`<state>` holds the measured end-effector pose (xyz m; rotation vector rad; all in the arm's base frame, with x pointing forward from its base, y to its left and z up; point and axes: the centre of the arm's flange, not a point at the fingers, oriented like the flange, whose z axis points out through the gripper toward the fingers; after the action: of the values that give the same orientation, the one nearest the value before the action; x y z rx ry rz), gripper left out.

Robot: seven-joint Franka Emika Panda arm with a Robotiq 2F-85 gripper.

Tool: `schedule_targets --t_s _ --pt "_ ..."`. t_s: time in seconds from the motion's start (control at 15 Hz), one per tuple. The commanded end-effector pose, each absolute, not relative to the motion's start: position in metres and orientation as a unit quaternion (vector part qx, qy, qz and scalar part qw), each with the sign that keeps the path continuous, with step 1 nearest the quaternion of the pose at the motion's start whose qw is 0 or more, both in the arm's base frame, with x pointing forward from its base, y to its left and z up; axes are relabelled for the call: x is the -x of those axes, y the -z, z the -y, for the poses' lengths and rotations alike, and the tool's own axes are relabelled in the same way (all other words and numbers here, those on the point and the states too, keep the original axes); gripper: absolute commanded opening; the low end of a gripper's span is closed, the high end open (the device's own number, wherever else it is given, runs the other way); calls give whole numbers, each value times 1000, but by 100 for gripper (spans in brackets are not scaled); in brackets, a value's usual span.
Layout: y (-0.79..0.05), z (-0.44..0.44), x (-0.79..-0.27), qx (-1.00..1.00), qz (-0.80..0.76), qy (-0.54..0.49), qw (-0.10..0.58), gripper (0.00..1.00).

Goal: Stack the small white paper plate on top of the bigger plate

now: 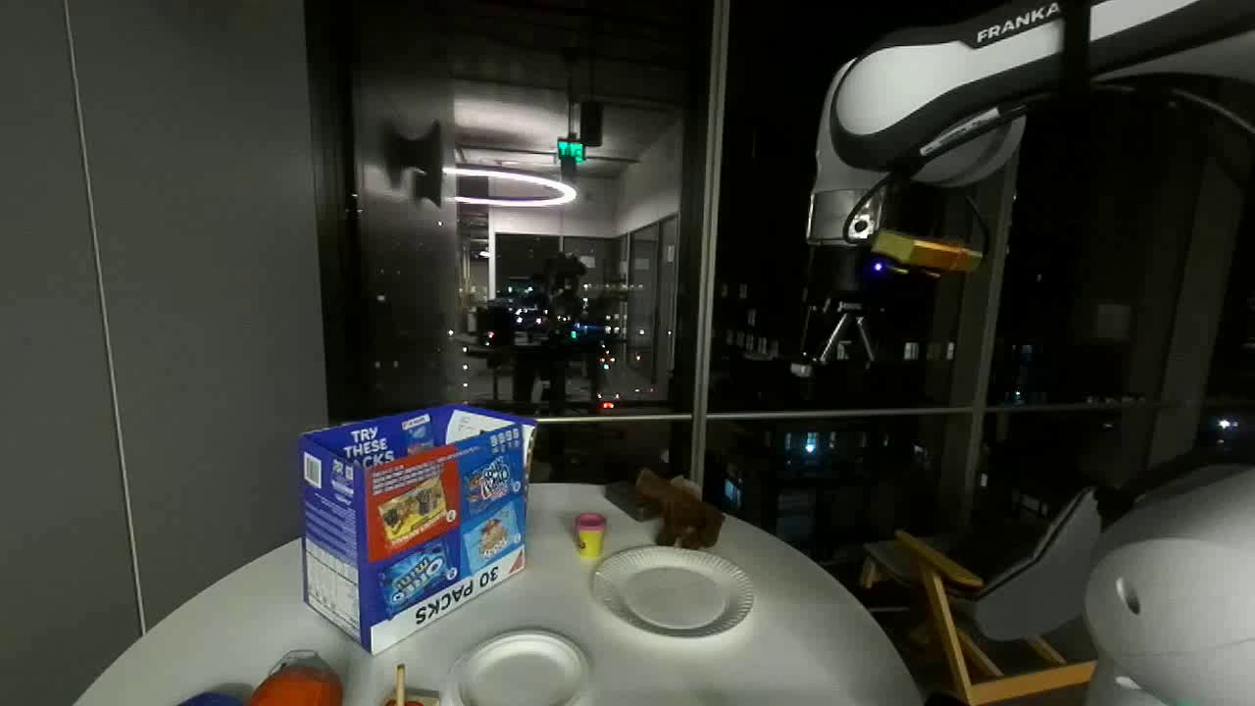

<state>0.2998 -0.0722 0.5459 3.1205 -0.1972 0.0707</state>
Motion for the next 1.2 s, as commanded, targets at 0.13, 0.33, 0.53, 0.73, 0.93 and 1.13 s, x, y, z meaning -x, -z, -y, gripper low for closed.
schedule_targets --t_s 0.13,0.33,0.53,0.73,0.93,1.13 --pt "-551 72 -299 -998 63 -29 8 100" --pt "-551 72 -299 -998 63 -29 8 100" --pt "-551 72 -299 -998 63 -29 8 100" --pt "-551 72 -299 -998 63 -29 8 100" --pt "-551 72 -299 -998 63 -29 8 100" --pt "-551 72 -299 -998 63 -29 8 100"
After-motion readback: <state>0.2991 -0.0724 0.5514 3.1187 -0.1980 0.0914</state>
